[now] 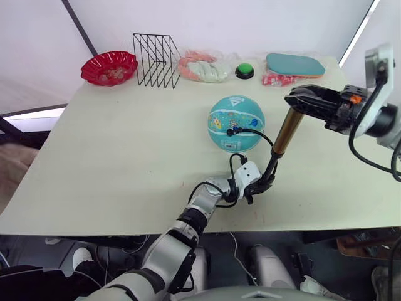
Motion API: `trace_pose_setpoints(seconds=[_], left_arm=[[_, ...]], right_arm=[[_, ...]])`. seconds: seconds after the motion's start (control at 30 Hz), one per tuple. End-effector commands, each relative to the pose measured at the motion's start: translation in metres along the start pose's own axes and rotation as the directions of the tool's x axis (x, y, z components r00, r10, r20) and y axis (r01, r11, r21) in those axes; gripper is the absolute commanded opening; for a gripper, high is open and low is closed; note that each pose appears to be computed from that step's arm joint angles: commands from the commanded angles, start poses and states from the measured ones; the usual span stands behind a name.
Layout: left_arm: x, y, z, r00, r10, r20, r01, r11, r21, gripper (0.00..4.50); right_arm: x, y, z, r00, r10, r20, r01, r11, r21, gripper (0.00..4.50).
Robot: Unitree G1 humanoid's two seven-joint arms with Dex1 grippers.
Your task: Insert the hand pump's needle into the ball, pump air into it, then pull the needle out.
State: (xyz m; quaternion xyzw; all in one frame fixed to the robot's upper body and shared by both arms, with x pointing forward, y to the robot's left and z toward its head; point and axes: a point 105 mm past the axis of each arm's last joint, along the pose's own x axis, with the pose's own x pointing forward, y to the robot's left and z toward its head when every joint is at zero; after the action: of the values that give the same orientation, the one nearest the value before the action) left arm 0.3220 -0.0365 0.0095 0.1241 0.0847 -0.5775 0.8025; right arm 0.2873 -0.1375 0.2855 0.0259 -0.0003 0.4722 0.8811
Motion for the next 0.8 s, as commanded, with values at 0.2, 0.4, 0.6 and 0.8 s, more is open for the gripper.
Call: trace_pose_setpoints(seconds=[0.2,0.4,0.6,0.8], left_arm=[[-0.008,-0.017,-0.044,0.992,-0.033,-0.125,0.022,0.996,-0.088,1.06],[-0.009,-0.018,-0.044,0.992,-0.028,-0.122,0.018,0.996,-0.084,1.06],[-0.01,-0.017,-0.043,0.992,-0.023,-0.121,0.013,0.996,-0.085,1.06],[-0.01,-0.015,-0.043,0.992,-0.02,-0.123,0.01,0.996,-0.086,1.06]], right_arm=[[-0.002,-0.009,-0.063,0.993,-0.065,-0.098,0.065,0.998,-0.001,1.64],[0.004,-0.015,-0.134,0.974,-0.061,-0.217,0.082,0.993,0.089,1.64],[0.01,-0.007,-0.195,0.948,-0.025,-0.318,0.087,0.98,0.181,1.64],[0.013,-0.017,-0.176,0.964,-0.059,-0.26,0.1,0.984,0.146,1.64]])
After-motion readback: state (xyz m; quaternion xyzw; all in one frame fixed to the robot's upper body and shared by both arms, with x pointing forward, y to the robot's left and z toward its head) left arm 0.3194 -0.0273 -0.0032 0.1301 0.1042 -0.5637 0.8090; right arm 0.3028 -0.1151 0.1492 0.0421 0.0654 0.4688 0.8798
